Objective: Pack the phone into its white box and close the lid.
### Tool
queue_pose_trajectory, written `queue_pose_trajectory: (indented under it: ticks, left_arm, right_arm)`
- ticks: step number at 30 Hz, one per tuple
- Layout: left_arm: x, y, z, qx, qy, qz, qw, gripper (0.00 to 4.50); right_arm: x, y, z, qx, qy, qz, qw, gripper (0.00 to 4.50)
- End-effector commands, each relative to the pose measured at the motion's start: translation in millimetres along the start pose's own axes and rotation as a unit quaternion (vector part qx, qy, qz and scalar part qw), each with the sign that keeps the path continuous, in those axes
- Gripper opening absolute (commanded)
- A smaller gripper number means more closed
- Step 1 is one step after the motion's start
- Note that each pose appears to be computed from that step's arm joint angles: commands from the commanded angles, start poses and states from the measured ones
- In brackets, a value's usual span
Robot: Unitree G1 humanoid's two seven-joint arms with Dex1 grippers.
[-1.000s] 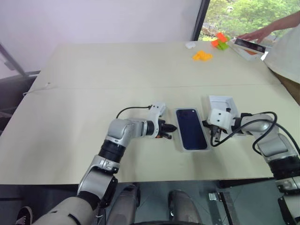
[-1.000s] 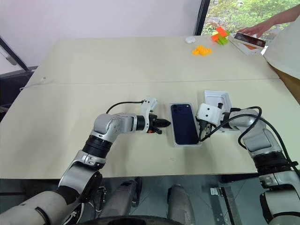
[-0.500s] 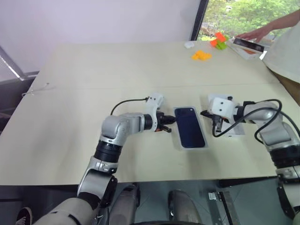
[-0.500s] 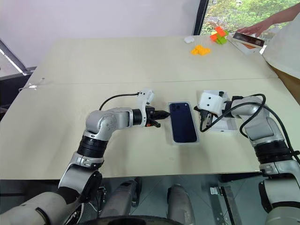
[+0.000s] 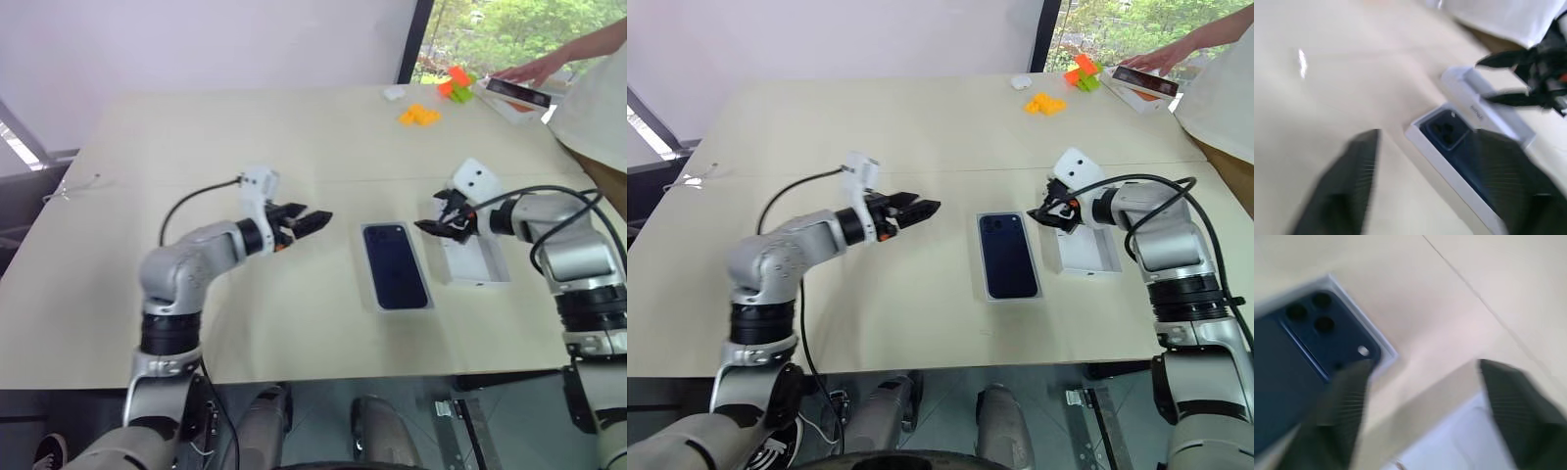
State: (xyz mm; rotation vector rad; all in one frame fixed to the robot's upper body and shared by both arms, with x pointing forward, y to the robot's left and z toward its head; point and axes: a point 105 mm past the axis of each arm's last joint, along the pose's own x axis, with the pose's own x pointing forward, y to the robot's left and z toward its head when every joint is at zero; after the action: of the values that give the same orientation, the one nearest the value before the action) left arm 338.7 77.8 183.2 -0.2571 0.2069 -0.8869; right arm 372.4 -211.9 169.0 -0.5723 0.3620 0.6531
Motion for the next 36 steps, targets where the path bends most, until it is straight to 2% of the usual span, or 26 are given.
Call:
queue_pose_trajectory:
  ticks: [1,5,7,16,20,30,31,32,36]
  left_arm:
    - [-21,-13,14,0.039,-0.024,-0.046,0.998,4.48]
    - [-45,-14,4,0.064,0.007,-0.072,0.995,4.48]
    - [-54,-13,2,0.073,0.012,-0.075,0.994,4.48]
    - [-61,-11,1,0.082,0.010,-0.076,0.994,4.48]
    - [-67,-10,2,0.103,0.015,-0.078,0.991,4.48]
    - [-63,-14,1,0.079,0.004,-0.071,0.994,4.48]
    - [-62,-14,1,0.081,0.004,-0.070,0.994,4.50]
    - [-62,-14,1,0.080,0.003,-0.068,0.994,4.50]
    - [-61,-14,3,0.077,0.000,-0.064,0.995,4.50]
  right_arm:
    - [-9,9,8,-0.016,0.013,-0.003,1.000,4.50]
    - [-16,-9,0,0.019,0.047,-0.093,0.994,4.50]
    - [-20,-10,-3,0.053,0.058,-0.113,0.990,4.50]
    - [-20,7,-24,0.121,0.120,-0.142,0.975,4.50]
    - [-12,14,-28,0.149,0.121,-0.136,0.972,4.50]
    - [-4,10,-41,0.157,0.136,-0.170,0.963,4.50]
    - [-4,11,-41,0.158,0.135,-0.169,0.963,3.97]
    - [-3,11,-42,0.164,0.136,-0.169,0.962,3.69]
    - [-3,11,-45,0.162,0.140,-0.174,0.961,1.63]
